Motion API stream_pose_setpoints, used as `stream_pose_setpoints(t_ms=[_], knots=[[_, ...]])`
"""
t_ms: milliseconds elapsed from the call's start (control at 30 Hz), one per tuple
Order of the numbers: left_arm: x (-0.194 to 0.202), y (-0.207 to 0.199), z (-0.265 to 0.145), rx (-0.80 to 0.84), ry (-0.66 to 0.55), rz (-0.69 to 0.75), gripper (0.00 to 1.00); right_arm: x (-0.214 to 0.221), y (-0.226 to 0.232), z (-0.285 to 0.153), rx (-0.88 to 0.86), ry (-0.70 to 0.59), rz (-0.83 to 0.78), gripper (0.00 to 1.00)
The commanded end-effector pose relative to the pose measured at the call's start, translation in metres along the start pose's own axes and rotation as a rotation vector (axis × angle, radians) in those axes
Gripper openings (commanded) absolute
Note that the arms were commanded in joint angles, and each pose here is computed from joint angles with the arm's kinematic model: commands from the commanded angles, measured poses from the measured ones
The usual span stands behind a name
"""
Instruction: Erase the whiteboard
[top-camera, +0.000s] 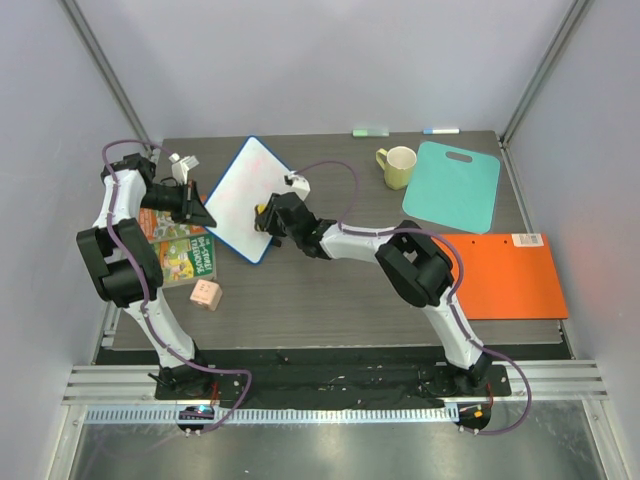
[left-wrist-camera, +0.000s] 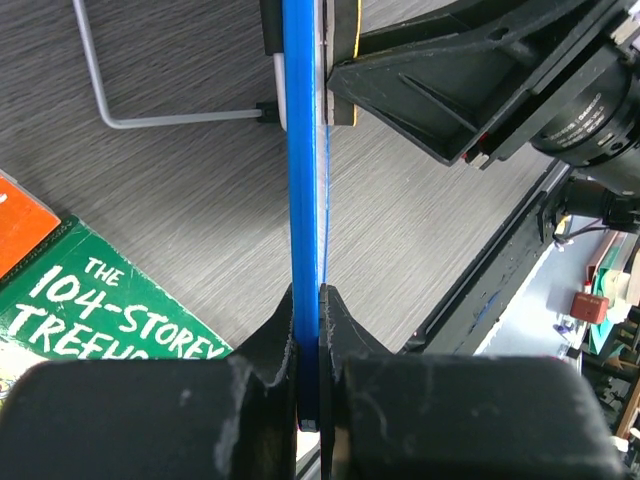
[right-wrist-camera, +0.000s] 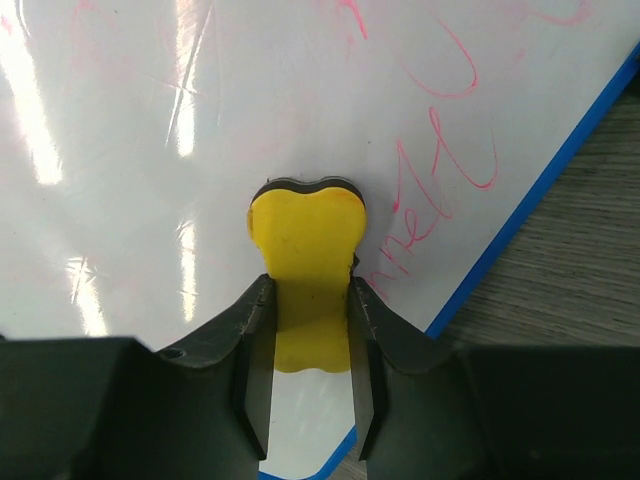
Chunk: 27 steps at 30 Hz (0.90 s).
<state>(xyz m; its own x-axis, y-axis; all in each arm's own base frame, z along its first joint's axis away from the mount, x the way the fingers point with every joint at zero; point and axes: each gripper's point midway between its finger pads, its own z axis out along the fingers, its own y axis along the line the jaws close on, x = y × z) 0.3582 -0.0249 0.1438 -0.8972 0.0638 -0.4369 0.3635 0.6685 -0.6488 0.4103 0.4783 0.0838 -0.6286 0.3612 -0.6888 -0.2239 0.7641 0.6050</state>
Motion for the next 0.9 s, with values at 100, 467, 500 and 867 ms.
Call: stream_pose_setpoints(t_ms=[100,467,500,867], knots=[[0.015,-0.019,0.027,0.058,0.096,0.143,0.00,0.038,-0.097,0.029,0.237,0.163,0.001,0.01],[0.016,-0.021,0.025,0.058,0.101,0.149,0.00,-0.014,-0.127,0.044,0.324,0.068,0.017,0.01],[0.016,-0.022,0.025,0.059,0.100,0.149,0.00,-0.017,-0.129,0.045,0.335,0.063,0.013,0.01],[0.018,-0.023,0.027,0.079,0.099,0.143,0.00,0.043,-0.080,0.036,0.208,0.182,-0.086,0.01]])
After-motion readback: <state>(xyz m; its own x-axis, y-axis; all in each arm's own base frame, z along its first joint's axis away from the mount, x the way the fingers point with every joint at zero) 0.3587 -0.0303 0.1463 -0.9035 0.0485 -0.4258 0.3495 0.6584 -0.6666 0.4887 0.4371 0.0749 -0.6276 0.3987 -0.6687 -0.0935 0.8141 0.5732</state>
